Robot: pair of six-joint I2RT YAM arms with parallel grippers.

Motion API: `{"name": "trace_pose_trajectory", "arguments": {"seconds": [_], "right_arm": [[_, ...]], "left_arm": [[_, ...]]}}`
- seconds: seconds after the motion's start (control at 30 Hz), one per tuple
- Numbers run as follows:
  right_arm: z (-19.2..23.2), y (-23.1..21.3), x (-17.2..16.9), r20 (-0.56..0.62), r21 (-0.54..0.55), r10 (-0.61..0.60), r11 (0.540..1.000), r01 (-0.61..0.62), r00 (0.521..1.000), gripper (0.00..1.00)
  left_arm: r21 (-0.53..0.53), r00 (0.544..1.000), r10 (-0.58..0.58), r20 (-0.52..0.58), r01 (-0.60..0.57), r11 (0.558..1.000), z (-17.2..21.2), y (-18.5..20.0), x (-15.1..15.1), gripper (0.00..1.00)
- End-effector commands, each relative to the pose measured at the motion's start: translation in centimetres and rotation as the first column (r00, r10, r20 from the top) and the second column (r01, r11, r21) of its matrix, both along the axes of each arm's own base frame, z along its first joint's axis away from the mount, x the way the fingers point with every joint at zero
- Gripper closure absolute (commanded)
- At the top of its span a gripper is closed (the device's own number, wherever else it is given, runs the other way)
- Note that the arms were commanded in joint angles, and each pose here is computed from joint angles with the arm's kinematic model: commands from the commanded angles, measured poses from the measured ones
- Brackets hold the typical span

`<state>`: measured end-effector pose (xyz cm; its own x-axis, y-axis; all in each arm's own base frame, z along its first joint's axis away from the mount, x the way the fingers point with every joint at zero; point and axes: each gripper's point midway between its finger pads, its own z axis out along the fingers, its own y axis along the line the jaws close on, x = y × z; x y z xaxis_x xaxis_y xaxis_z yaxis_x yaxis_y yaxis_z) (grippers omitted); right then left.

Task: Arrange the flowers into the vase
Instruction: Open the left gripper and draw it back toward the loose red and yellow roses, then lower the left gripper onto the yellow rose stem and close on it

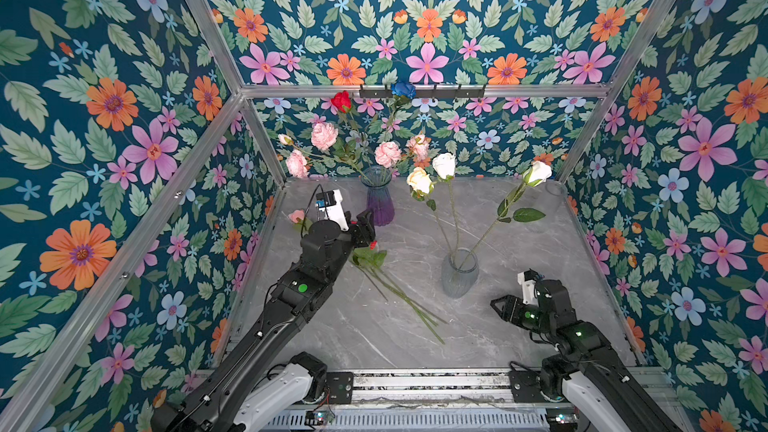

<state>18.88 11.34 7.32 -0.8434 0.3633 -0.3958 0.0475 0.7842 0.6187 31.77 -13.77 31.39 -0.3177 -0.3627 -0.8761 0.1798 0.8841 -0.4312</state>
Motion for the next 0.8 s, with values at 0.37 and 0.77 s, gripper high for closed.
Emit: {"name": "trace_pose_trajectory", "arguments": {"seconds": [0.37,0.77], "right_arm": [[0.2,0.1,0.3,0.013,-0.002,0.002,1.000,-0.002,1.000,0.47],[0.1,0.0,0.3,0.011,-0.006,-0.001,1.000,0.001,1.000,0.47]], "left_arm": [[-0.043,0.933,0.148,-0.329,-0.171,0.984,-13.7,3.3,0.9,0.49],[-0.336,0.859,-0.144,-0.492,-0.035,0.941,-19.7,-4.8,-0.6,0.65]]}}
